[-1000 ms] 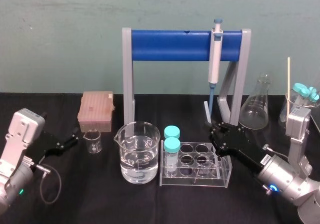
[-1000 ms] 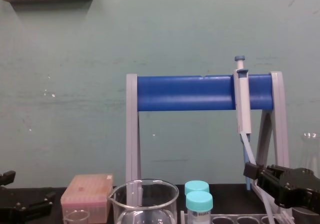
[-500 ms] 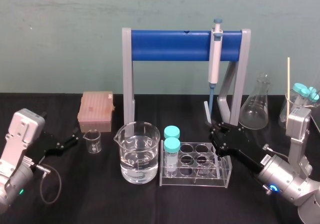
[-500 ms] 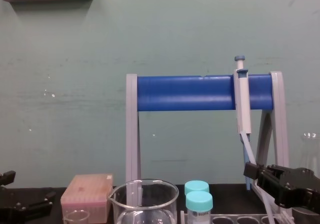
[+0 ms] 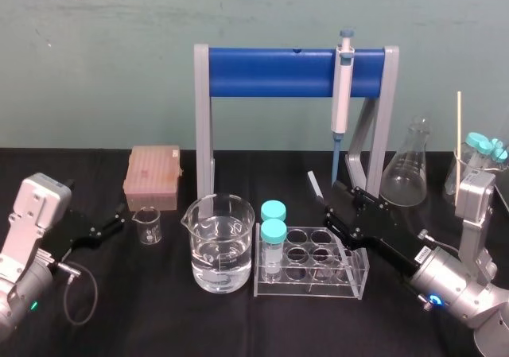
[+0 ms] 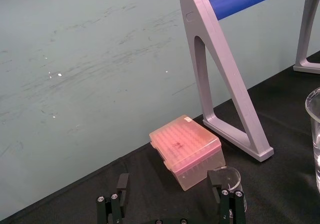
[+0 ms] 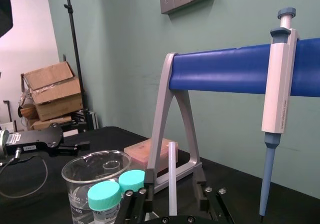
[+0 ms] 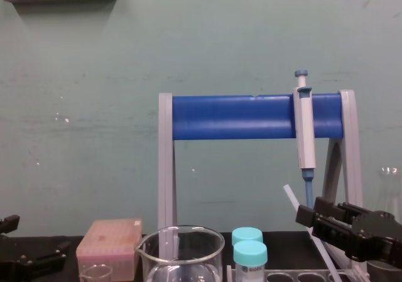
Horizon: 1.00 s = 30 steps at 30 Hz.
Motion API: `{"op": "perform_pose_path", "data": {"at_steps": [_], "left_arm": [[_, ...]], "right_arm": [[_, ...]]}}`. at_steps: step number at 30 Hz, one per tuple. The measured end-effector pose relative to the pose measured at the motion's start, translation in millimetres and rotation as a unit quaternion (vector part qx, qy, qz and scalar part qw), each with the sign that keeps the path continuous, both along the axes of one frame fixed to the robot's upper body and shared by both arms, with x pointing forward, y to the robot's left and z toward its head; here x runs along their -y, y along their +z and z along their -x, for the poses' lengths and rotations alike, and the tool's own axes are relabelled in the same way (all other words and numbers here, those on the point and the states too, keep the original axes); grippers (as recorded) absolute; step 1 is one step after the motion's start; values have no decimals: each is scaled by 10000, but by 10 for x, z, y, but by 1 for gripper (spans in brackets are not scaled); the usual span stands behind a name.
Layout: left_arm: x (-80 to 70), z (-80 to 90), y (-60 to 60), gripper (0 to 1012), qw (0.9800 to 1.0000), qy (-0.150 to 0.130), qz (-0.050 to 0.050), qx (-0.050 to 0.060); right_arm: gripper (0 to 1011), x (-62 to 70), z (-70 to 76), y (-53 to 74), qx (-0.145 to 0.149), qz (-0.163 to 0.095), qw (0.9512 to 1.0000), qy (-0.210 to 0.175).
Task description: Pick up the stirring rod with one hand, then place it down.
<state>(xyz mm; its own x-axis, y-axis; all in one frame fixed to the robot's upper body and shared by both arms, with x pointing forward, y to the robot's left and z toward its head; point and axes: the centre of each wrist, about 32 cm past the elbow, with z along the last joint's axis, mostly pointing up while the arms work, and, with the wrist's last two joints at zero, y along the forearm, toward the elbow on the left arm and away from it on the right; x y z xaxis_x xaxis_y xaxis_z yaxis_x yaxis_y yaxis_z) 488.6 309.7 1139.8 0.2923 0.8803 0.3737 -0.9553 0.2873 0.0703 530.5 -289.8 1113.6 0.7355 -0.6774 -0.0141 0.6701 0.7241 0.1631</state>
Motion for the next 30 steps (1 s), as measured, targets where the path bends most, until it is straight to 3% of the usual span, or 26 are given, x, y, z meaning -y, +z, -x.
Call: {"op": "perform_pose_path", "data": {"at_steps": [8, 16, 24, 30], "left_arm": [[0, 0, 0, 1000, 10000, 0, 0, 0], [0, 0, 0, 1000, 10000, 0, 0, 0], [0, 0, 0, 1000, 10000, 0, 0, 0], [0, 0, 0, 1000, 10000, 0, 0, 0]], "right_arm": [[755, 0, 0, 0, 1, -2, 10000, 2], [963, 0, 0, 0, 2, -2, 10000, 5], [1000, -7, 23, 126, 330, -47, 9991, -259], [1000, 33, 73, 275, 686, -160, 9930, -948]]}}
